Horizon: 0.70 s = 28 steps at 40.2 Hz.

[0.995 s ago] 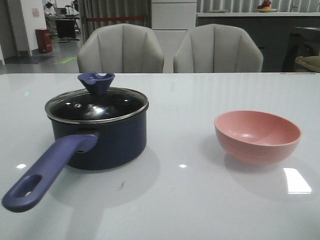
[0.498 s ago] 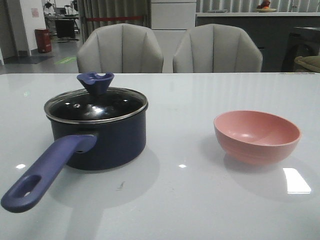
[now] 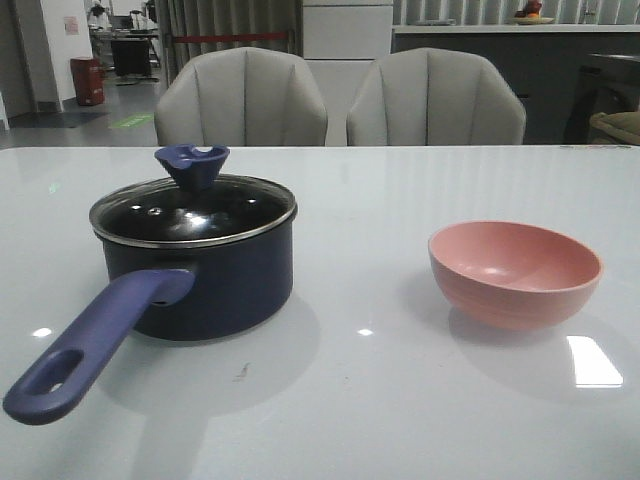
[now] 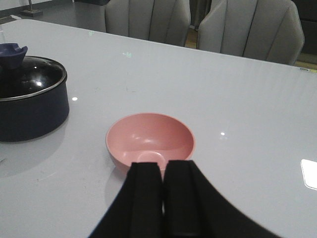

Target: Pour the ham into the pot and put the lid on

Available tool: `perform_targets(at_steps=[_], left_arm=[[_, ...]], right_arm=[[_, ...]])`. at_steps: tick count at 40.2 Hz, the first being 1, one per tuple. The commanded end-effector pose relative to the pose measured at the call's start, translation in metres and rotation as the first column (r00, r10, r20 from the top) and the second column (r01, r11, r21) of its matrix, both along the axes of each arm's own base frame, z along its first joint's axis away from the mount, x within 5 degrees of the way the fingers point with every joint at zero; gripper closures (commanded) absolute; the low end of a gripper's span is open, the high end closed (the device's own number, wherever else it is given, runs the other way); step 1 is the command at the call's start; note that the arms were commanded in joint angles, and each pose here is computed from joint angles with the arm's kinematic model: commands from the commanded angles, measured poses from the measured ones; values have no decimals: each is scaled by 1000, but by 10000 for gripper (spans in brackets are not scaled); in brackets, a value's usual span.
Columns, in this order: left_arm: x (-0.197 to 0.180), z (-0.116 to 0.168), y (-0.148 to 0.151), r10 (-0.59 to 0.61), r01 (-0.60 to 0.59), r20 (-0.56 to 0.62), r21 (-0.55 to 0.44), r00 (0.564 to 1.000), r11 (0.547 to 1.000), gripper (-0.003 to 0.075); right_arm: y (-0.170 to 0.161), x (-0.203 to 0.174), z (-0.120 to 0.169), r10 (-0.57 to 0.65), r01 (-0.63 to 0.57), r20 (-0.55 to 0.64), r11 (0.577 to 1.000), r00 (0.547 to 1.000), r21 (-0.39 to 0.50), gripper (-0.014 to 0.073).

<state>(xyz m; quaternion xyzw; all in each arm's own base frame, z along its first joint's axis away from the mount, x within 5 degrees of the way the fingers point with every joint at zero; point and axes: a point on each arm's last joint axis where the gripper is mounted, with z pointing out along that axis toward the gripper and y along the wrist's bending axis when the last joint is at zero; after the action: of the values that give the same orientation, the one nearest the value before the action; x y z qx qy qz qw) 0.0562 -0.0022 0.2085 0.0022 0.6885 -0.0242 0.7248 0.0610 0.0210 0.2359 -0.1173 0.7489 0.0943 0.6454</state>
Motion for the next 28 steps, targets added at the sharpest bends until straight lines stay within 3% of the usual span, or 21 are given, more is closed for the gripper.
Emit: perform_targets(at_steps=[1, 28], left_arm=[[-1, 1, 1, 5, -4, 73, -13, 997, 1000, 589], [-1, 1, 1, 5, -4, 71, -13, 997, 1000, 589]], right_arm=[[-2, 1, 15, -23, 20, 87, 999, 996, 31, 438], [-3, 2, 7, -35, 32, 97, 999, 995, 30, 438]])
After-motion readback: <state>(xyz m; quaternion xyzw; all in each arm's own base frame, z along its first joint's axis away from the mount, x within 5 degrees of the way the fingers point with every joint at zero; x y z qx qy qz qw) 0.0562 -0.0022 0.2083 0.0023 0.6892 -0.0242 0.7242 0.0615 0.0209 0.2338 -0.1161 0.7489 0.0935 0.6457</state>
